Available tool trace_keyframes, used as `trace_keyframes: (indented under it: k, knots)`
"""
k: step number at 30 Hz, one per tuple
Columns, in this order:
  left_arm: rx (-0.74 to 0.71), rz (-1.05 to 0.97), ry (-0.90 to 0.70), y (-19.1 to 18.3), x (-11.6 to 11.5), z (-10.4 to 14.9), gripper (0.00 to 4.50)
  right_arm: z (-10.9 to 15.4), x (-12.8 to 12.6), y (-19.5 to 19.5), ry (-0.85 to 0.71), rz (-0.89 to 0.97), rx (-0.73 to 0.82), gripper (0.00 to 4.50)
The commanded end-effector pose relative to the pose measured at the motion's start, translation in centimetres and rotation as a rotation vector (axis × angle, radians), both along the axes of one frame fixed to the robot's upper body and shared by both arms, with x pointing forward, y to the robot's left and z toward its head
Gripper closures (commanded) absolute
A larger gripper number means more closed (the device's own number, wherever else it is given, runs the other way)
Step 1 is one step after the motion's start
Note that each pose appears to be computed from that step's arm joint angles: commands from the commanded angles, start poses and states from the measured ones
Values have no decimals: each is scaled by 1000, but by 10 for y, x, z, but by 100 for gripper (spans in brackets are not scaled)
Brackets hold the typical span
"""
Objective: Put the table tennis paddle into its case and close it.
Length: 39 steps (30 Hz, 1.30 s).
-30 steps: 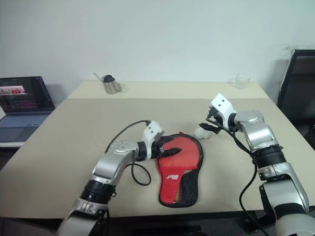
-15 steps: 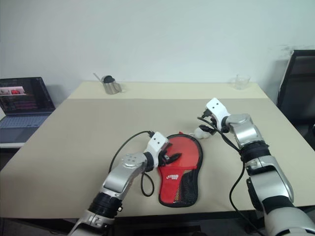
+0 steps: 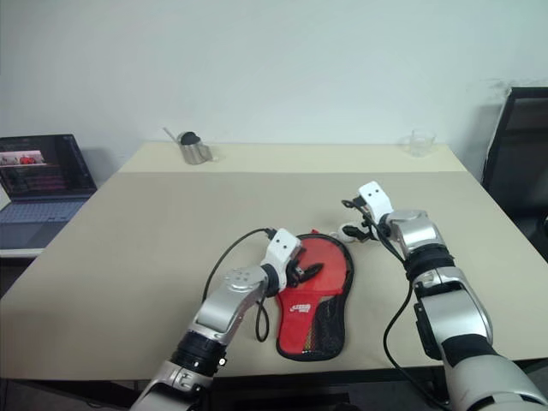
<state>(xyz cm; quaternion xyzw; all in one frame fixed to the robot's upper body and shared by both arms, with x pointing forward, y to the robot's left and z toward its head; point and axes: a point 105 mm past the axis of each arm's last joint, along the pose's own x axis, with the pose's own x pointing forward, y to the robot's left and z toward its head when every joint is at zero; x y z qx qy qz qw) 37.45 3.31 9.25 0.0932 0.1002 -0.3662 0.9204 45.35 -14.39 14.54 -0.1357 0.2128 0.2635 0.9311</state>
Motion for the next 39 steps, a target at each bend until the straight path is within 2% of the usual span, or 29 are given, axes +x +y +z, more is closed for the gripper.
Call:
trace_keyframes:
  k: [1,6,10,12,17,24,32,35,39]
  knots:
    - [24,9,55,3,0,-16,119,25,6,6,-69,1,44,37]
    - [64,13,46,7,-1,-24,119,18,6,13,-56,18,38,37]
    - [73,12,55,7,-1,-30,119,19,6,25,-35,13,94,37]
    - [72,12,52,6,0,-28,119,14,5,32,-36,30,83,37]
    - [72,11,42,6,1,-23,119,11,11,24,-74,-59,60,37]
    - [61,18,48,7,1,-21,119,-8,9,20,11,-125,43,37]
    - [57,14,39,7,0,-18,119,-12,9,27,18,-140,75,37]
    - [53,15,34,7,-1,-16,116,-10,11,26,6,-152,82,96]
    - [64,30,33,10,0,-19,116,-6,12,25,-7,-152,84,232]
